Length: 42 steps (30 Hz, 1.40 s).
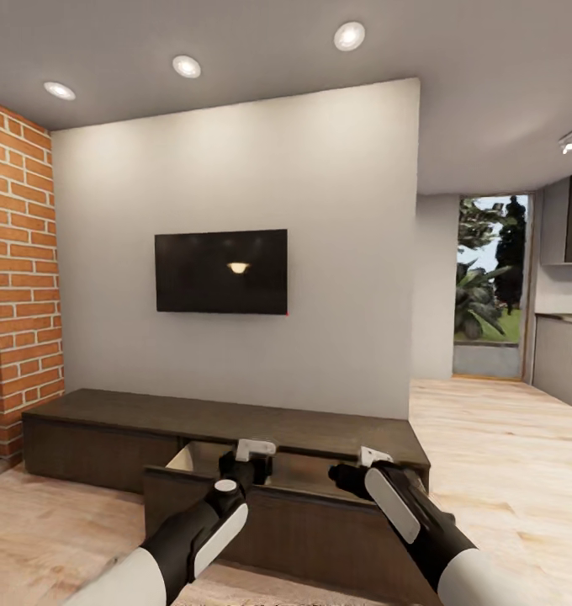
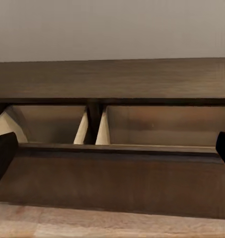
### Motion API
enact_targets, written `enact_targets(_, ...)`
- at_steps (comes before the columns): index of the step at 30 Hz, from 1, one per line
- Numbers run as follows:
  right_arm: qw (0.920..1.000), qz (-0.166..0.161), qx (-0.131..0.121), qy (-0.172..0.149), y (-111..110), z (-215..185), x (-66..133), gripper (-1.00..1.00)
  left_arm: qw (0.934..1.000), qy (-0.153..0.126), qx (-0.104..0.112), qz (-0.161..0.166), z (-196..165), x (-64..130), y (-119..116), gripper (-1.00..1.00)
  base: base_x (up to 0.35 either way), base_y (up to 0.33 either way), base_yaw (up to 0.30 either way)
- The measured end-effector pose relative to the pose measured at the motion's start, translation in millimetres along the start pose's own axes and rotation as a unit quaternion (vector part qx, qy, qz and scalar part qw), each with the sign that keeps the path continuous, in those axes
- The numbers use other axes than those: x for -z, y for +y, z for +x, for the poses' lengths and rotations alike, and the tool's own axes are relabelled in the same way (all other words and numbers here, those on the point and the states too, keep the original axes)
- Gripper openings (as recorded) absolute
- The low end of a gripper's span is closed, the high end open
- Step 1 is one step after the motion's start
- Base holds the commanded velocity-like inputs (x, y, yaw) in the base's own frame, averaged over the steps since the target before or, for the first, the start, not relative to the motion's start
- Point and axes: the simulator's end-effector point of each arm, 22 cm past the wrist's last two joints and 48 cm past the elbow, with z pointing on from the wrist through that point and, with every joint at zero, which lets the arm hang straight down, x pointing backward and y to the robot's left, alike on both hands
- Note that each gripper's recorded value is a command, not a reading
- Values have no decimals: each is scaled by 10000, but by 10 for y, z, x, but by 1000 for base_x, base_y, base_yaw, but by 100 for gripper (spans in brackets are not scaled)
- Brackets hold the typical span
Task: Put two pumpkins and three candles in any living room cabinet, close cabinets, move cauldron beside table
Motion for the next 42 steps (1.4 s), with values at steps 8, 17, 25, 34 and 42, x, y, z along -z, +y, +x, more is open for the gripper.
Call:
enact_targets(8,9993,305,127,-200,-149,254,-213,100,9994,-128,-276,-134,286,-97,135,100,0,0,74)
enact_targets(17,9973,497,179,-507,-317,519,-315,100,9985,-194,-505,-36,374,-101,71,100,-156,0,11)
enact_targets(25,9970,534,180,-527,-370,578,-315,100,9976,-246,-640,51,377,-82,0,100,-72,-1,-84)
enact_targets(34,9970,525,189,-543,-366,579,-301,100,9971,-264,-684,210,365,-65,-79,100,-8,-94,-246)
enact_targets(42,9970,527,184,-541,-389,582,-299,100,9973,-264,-633,268,352,-57,-96,100,0,-13,-260)
